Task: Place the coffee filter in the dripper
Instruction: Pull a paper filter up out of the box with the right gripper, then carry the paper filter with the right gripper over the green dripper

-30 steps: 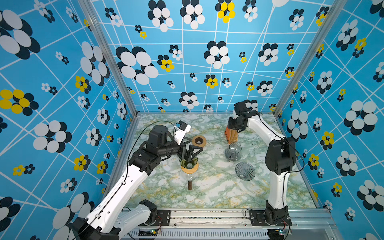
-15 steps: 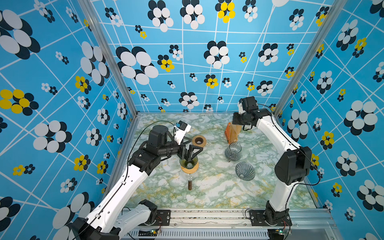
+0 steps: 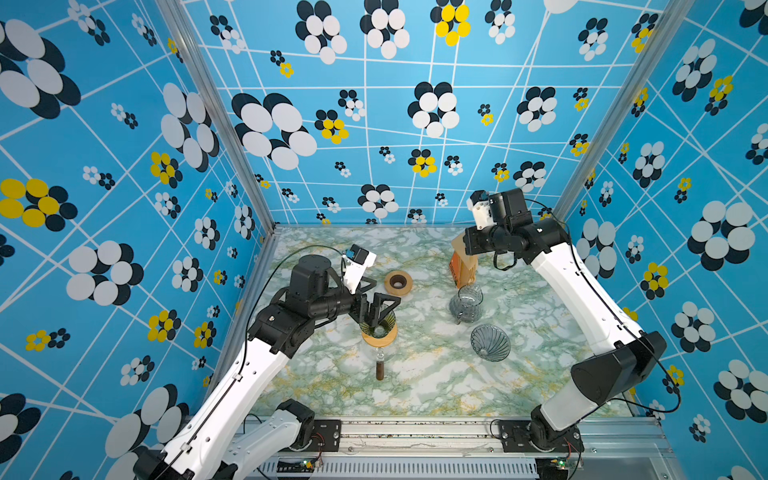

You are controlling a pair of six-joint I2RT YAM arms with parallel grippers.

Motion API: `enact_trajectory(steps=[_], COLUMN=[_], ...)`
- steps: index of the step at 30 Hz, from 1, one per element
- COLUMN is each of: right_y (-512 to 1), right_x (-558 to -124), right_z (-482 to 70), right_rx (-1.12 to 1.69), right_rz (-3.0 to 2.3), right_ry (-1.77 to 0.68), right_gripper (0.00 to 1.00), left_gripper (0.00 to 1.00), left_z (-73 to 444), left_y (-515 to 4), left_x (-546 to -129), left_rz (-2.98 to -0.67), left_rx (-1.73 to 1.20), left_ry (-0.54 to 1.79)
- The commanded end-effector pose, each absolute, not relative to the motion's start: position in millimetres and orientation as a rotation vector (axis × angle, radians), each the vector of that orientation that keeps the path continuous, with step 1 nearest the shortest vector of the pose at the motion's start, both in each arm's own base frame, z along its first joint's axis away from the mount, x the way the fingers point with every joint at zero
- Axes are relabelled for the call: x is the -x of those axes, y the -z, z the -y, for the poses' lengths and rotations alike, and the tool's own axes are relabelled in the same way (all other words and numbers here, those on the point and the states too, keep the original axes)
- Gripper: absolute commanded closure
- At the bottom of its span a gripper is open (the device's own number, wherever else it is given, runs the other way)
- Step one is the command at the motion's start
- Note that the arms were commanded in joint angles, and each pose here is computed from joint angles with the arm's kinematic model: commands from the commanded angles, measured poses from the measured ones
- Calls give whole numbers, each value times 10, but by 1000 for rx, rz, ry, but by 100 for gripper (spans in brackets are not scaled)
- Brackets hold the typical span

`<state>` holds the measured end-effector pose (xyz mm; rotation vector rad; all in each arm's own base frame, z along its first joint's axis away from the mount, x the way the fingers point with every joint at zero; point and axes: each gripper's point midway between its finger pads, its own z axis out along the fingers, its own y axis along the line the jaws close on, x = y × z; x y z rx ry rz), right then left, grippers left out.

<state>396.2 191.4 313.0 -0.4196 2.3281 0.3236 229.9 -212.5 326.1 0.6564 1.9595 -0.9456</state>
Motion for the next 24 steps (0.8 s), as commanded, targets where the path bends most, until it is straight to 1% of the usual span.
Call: enact_trajectory(steps=[1, 4, 9, 13, 19, 24], right_y=[-3191, -3264, -3279, -3279, -3207, -3074], right_x=[-3530, -3250, -2802, -2572, -2339, -2255], right_z=[-2102, -2335, -2708, -2961, -3356, -3598], right_rx=[603, 706, 896, 1012, 1172, 1264], right_rz=[-2354, -2339, -2354, -2354, -2347, -2370], right_ry=[-349, -392, -455, -473, -458, -429], right_gripper=[100, 100, 100, 100, 100, 100], left_gripper=[1, 1, 1, 1, 1, 1], left_z=[1945, 1785, 1637, 1519, 1398, 1433], left_y=[-3120, -3027, -2866, -2835, -2753, -2712], left_x=[-2182, -2053, -1829, -1707, -1562, -1552], left_rz=[-2026, -2052, -2097, -2073, -2057, -2046], left_rx=[-584, -536, -492, -436, -410, -426], left_ry=[891, 838, 829, 820, 797, 818])
